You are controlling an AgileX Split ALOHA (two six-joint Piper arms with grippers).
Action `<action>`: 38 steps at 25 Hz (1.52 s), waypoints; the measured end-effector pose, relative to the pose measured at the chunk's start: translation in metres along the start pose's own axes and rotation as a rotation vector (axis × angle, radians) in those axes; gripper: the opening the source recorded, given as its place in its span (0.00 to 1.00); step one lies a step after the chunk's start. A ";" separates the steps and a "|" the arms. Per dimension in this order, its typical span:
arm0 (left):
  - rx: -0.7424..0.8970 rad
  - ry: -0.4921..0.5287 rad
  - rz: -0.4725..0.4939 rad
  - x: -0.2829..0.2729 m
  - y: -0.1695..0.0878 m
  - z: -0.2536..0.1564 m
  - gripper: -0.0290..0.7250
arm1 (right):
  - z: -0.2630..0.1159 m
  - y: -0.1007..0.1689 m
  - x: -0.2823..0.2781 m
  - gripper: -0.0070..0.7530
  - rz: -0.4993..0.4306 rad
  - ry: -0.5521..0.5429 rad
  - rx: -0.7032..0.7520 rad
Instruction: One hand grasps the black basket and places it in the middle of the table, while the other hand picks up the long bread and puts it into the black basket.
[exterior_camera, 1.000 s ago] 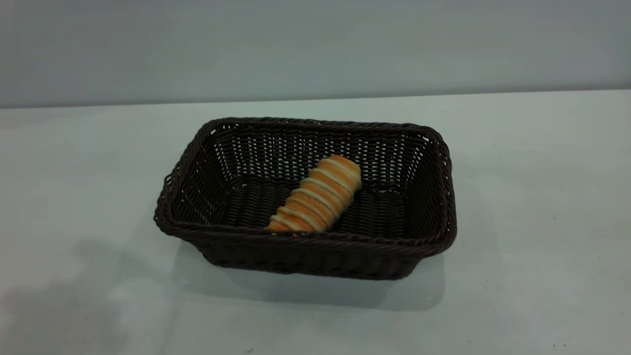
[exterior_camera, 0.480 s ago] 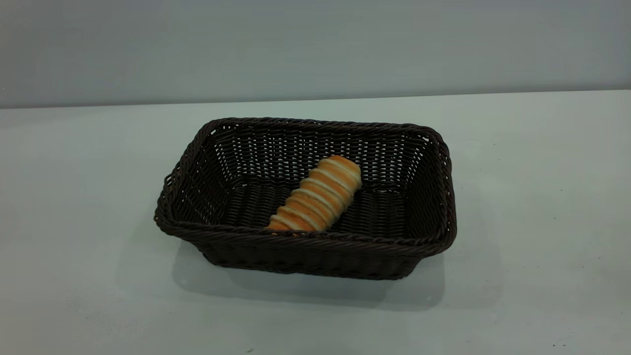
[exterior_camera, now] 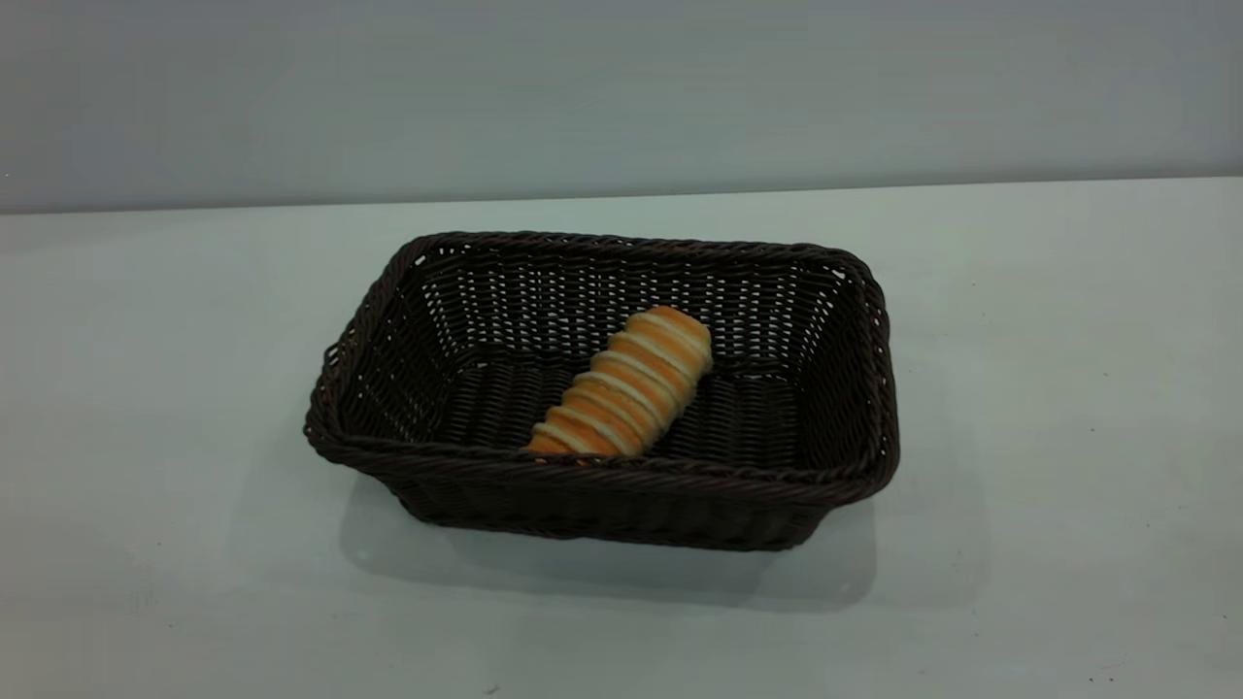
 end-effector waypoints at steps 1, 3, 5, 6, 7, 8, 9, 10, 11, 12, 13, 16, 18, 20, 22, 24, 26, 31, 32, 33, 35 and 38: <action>-0.002 -0.017 0.000 -0.001 0.000 -0.004 0.69 | -0.002 0.000 0.001 0.66 -0.001 -0.001 0.000; -0.006 -0.045 0.001 -0.003 0.000 -0.010 0.69 | -0.006 0.000 0.003 0.66 -0.001 0.002 0.000; -0.011 -0.075 0.000 -0.005 0.000 -0.016 0.69 | -0.009 0.000 0.006 0.66 0.000 0.012 0.000; -0.013 -0.087 0.001 -0.005 0.000 -0.019 0.69 | -0.009 0.000 0.007 0.66 0.000 0.012 0.000; -0.014 -0.094 0.001 -0.004 0.000 -0.022 0.69 | -0.009 0.000 0.007 0.66 0.000 0.013 0.000; -0.014 -0.097 0.001 -0.003 0.000 -0.025 0.69 | -0.009 0.000 0.007 0.66 0.000 0.012 0.000; -0.014 -0.099 0.001 -0.001 -0.001 -0.029 0.69 | -0.009 0.000 0.007 0.66 0.000 0.010 0.000; -0.014 -0.099 0.001 0.000 -0.001 -0.032 0.69 | -0.009 0.000 0.007 0.66 0.000 0.010 0.000; -0.016 -0.099 0.001 0.002 -0.001 -0.034 0.69 | -0.009 0.000 0.007 0.66 0.000 0.010 0.000; -0.018 -0.097 0.001 0.003 -0.001 -0.036 0.69 | -0.009 0.000 0.007 0.66 0.000 0.010 0.000; -0.019 -0.094 0.001 0.004 -0.001 -0.037 0.69 | -0.009 0.000 0.007 0.66 -0.001 0.008 0.000; -0.031 -0.074 -0.002 0.004 -0.002 -0.041 0.69 | -0.009 0.000 0.007 0.66 -0.001 0.008 0.000; -0.043 -0.061 -0.016 0.005 -0.004 -0.042 0.69 | -0.009 0.000 0.006 0.66 -0.001 0.007 0.000; -0.048 -0.050 -0.032 0.006 -0.006 -0.044 0.69 | -0.009 0.000 0.006 0.66 -0.001 0.007 0.000; -0.049 -0.044 -0.037 0.008 -0.006 -0.045 0.69 | -0.009 0.000 0.006 0.66 -0.001 0.007 0.000; -0.050 -0.043 -0.040 0.008 -0.007 -0.045 0.69 | -0.009 0.000 0.006 0.66 -0.001 0.007 0.000; -0.050 -0.043 -0.042 0.008 -0.007 -0.045 0.69 | -0.009 0.000 0.006 0.66 -0.001 0.007 0.000; -0.050 -0.043 -0.042 0.008 -0.007 -0.045 0.69 | -0.009 0.000 0.006 0.66 -0.001 0.007 0.000; -0.050 -0.043 -0.042 0.008 -0.007 -0.045 0.69 | -0.009 0.000 0.006 0.66 -0.001 0.007 0.000; -0.050 -0.043 -0.042 0.008 -0.007 -0.045 0.69 | -0.009 0.000 0.006 0.66 -0.001 0.007 0.000; -0.050 -0.043 -0.042 0.008 -0.007 -0.045 0.69 | -0.009 0.000 0.006 0.66 -0.001 0.007 0.000; -0.050 -0.043 -0.042 0.008 -0.007 -0.045 0.69 | -0.009 0.000 0.006 0.66 -0.001 0.007 0.000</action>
Point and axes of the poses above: a point on each arm's last joint axis where the gripper is mounted, x pointing out along that axis toward the gripper, y along the wrist's bending axis when the last joint is at zero, z = x × y, the point moved 3 cm from there along x, pointing out along that axis toward the gripper, and after that the axes turned 1 degree about x, right-handed, at the moved point
